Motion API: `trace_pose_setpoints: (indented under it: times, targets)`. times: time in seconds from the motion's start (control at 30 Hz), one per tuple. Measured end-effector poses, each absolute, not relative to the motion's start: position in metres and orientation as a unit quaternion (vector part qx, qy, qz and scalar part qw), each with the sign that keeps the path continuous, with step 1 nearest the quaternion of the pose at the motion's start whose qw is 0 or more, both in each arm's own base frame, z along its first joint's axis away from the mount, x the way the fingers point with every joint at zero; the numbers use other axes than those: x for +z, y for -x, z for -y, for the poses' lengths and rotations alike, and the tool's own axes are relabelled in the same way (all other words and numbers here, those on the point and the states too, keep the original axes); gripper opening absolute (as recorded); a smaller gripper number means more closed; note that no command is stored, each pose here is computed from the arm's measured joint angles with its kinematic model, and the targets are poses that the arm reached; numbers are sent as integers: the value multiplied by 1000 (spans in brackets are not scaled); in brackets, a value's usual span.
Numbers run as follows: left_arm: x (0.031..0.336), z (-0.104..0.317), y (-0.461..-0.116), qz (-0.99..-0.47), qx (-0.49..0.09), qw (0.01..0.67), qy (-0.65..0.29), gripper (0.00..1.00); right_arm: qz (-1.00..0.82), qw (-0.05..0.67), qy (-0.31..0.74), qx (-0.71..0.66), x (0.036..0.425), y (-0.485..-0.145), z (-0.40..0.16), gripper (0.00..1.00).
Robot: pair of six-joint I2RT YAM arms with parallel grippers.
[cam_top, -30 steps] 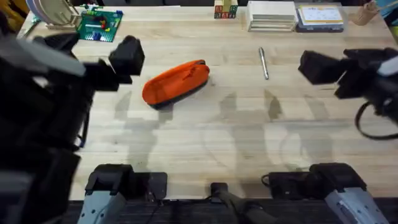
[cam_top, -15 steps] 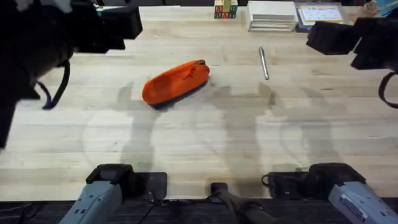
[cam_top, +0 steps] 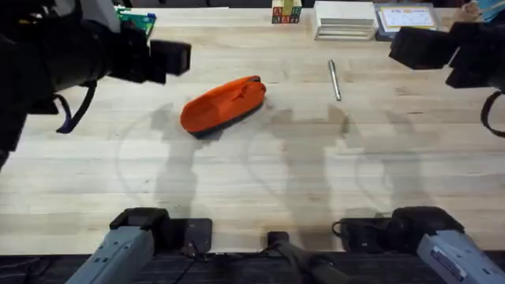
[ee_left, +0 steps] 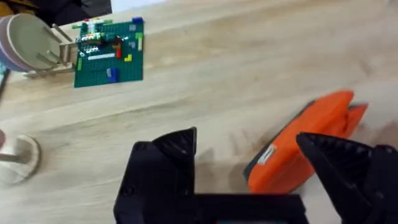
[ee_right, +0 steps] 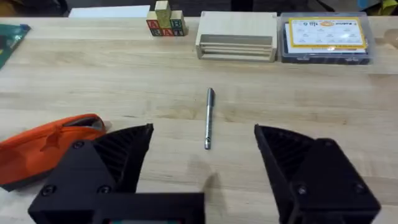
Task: Unzip the bag, pick up the pens from the table one at a time and place them inside, then zip the bag closed.
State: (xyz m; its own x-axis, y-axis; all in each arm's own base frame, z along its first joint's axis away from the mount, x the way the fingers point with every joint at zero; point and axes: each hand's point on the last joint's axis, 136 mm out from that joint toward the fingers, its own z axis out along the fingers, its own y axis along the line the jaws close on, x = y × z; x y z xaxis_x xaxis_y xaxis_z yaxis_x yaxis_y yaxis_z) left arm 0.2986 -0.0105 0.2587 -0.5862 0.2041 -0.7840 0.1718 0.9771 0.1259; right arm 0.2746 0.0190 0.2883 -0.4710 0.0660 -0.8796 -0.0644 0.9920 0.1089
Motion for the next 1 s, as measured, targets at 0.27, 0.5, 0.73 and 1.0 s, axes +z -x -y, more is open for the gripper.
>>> trace_pose_setpoints:
  times: [0.27,0.5,0.73,1.0]
  targets:
    - [239,25,-280,-872,46,394,-286,993,-855,515,0,63,289,-275,-19,998]
    - [240,28,-279,-845,53,398,-353,993,-855,515,0,63,289,-275,-19,998]
    - [232,14,-274,-846,26,389,-363,994,-855,515,0,63,289,-275,-19,998]
    - [206,9,-266,-852,-63,362,-372,993,-855,515,0,63,289,-275,-19,998]
